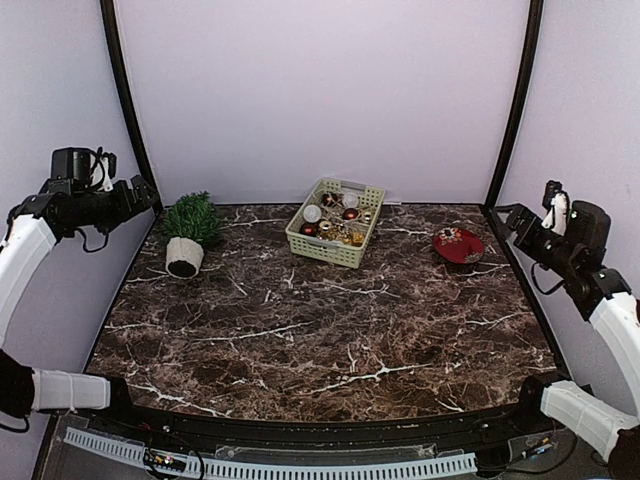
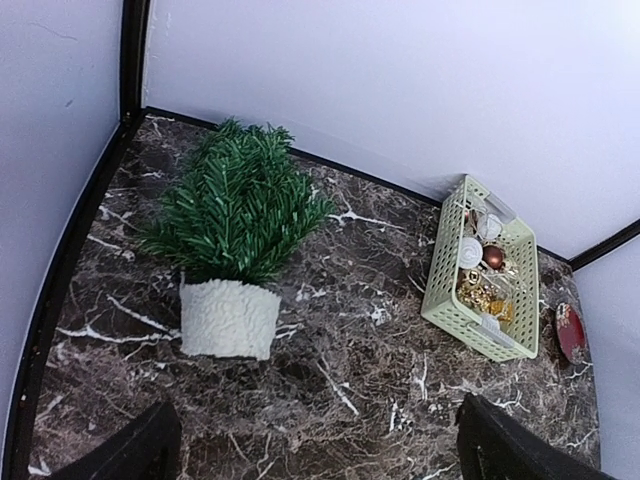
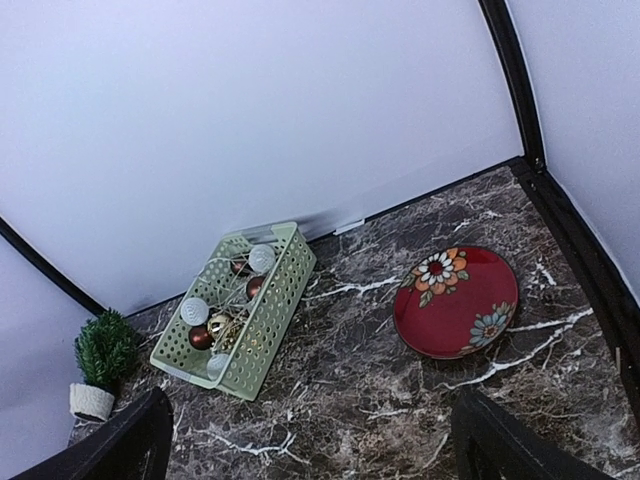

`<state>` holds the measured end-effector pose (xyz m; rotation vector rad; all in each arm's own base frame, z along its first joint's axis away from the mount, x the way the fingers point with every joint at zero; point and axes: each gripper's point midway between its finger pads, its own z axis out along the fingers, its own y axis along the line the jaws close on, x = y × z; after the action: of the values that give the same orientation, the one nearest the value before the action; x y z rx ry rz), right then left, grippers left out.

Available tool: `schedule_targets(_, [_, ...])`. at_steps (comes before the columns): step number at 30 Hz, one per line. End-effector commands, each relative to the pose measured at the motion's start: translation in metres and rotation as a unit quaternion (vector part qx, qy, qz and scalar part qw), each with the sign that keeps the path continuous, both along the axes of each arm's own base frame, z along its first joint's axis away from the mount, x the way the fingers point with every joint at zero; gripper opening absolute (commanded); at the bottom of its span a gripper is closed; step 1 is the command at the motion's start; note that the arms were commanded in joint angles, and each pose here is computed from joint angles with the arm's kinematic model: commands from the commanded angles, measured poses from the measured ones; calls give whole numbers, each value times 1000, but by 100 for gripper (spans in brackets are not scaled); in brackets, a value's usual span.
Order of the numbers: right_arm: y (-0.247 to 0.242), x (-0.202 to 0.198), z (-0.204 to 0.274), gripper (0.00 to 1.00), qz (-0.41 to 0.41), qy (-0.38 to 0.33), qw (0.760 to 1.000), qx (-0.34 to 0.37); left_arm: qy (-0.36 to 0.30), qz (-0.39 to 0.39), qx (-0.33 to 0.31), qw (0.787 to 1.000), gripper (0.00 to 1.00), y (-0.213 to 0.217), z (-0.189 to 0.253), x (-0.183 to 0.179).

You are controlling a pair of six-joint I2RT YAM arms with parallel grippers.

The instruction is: Decorate the small christmas tree

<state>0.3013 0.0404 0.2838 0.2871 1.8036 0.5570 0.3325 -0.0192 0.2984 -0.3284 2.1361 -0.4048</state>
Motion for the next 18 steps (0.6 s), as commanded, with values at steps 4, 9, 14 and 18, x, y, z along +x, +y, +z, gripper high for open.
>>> schedule_targets(4, [20,5,-14,97,59,44,997,16,-6,-33,-47,998,99,-10,-16,77])
schedule_targets(9, [23,9,-6,97,62,18,997,32,32,-15,-49,998,93,5,-62,126])
schedule_targets(14, [24,20,-7,97,61,16,997,32,73,-16,-32,997,59,12,-107,158])
schedule_targets(18, [24,31,-14,97,60,29,998,24,87,-2,-17,996,50,21,-126,176])
